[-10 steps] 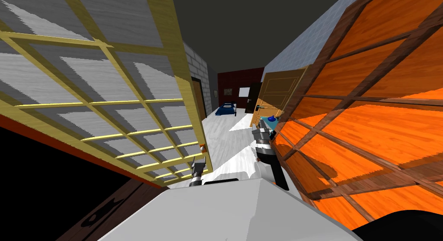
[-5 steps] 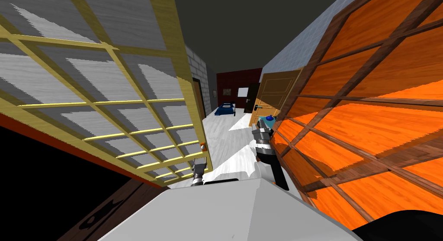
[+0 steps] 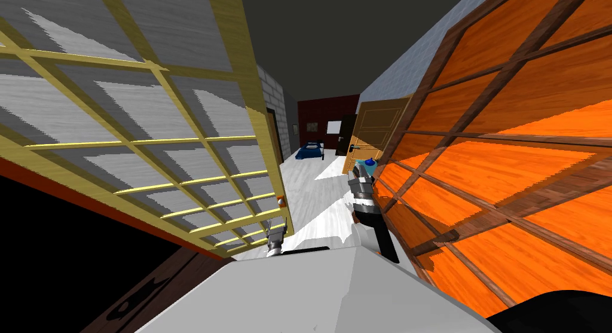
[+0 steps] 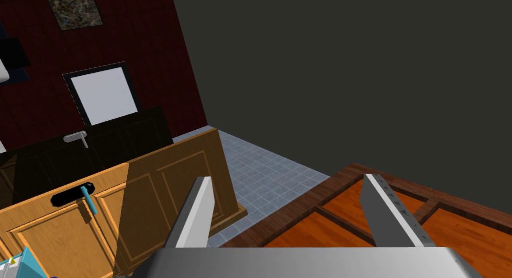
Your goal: Push the door open
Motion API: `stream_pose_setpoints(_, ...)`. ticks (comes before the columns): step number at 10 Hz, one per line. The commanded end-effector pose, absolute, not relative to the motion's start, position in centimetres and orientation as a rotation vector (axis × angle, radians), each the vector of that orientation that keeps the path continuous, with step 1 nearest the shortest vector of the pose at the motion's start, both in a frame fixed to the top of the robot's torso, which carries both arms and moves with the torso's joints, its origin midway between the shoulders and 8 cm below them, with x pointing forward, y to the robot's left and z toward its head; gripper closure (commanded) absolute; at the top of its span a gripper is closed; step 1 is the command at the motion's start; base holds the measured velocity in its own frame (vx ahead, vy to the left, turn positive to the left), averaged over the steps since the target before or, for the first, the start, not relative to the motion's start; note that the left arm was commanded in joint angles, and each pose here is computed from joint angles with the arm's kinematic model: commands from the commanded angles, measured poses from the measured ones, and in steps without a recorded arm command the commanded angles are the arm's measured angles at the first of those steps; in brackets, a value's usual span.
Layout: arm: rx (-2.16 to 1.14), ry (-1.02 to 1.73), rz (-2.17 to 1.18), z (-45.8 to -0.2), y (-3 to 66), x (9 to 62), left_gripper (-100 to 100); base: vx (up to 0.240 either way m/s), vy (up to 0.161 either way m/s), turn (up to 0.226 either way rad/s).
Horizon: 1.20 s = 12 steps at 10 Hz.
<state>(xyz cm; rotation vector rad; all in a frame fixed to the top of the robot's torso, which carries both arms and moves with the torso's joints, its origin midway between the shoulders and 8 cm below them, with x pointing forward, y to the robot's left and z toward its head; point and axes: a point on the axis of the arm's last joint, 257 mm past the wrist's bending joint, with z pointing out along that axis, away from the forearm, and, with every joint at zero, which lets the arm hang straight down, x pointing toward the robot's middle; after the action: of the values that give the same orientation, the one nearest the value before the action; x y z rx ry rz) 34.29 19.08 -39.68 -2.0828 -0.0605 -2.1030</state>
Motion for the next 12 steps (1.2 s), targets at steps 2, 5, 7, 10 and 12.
stream_pose_setpoints(2,-2.131,-0.170,-2.133,-39.8,18.5,33.7,-100,-0.034,0.013,-0.031)
stream_pose_setpoints(5,-2.119,-0.144,-2.125,-40.1,20.8,34.2,-100,0.023,-0.045,-0.018)
stream_pose_setpoints(7,-2.121,-0.144,-2.122,-40.5,22.8,34.4,-100,0.072,-0.080,-0.016)
stream_pose_setpoints(10,-2.121,-0.148,-2.117,-40.9,26.5,34.9,-100,0.093,-0.099,-0.026)
stream_pose_setpoints(12,-2.118,-0.154,-2.113,-41.0,29.4,35.3,-100,0.097,-0.084,-0.033)
